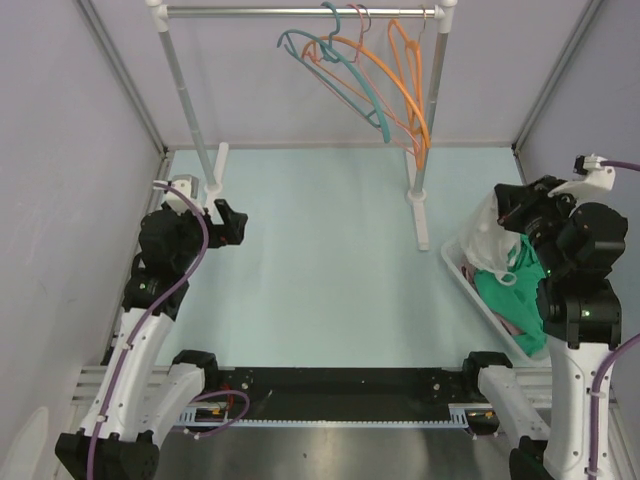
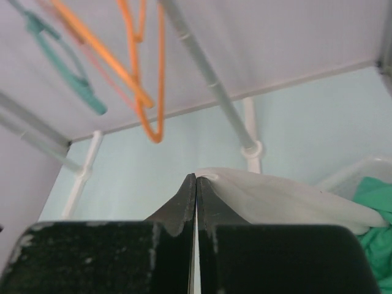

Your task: Place the tank top on the hanger

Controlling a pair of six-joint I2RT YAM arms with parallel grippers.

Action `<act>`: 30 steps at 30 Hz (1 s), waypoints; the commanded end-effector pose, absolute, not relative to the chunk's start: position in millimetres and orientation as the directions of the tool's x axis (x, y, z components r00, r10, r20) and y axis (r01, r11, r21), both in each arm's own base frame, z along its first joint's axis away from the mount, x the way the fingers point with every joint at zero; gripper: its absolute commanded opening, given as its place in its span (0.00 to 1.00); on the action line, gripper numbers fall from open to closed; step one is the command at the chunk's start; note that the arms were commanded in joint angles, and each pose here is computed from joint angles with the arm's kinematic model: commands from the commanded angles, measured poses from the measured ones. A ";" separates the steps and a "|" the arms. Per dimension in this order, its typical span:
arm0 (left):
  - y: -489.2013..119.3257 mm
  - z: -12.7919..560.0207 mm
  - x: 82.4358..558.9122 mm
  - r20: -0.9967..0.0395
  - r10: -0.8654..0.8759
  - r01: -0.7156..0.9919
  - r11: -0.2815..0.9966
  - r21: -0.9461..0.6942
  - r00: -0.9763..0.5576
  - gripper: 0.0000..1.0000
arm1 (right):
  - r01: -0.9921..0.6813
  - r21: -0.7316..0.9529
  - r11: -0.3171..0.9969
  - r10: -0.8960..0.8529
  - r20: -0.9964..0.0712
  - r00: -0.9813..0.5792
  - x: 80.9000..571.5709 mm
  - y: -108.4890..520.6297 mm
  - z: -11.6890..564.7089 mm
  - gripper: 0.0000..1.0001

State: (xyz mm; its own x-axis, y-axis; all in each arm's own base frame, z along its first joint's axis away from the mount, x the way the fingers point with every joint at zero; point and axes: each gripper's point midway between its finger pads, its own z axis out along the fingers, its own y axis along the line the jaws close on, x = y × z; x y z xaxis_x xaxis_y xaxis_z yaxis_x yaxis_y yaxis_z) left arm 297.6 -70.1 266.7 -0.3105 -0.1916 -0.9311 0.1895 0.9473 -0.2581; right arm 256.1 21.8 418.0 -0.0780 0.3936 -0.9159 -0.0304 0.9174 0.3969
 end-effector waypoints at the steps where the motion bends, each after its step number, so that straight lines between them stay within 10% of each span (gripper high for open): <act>1: -58.9 280.0 294.6 -0.961 -0.150 0.176 0.965 -0.193 -0.233 0.99 | -0.268 0.372 0.889 0.339 -0.927 -0.162 238.8 72.4 421.7 0.00; 14: -62.4 271.0 297.0 -0.959 -0.121 0.200 0.964 -0.175 -0.258 0.99 | -0.706 0.263 0.658 0.134 -0.963 -0.235 189.7 223.2 406.5 0.00; 30: -52.9 263.6 301.7 -0.956 -0.111 0.147 0.977 -0.155 -0.272 0.99 | -0.684 0.157 0.712 0.005 -0.976 -0.219 217.4 330.1 387.0 0.00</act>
State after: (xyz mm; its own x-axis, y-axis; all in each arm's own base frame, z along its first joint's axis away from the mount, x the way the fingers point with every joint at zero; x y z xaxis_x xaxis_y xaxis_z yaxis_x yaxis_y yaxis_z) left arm 297.2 -59.8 263.4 -0.2878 -0.1224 -0.9498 0.1743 0.9685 -0.1776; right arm 189.3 340.3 348.1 -0.2664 -0.1316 -0.9548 -0.7653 0.6311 0.1265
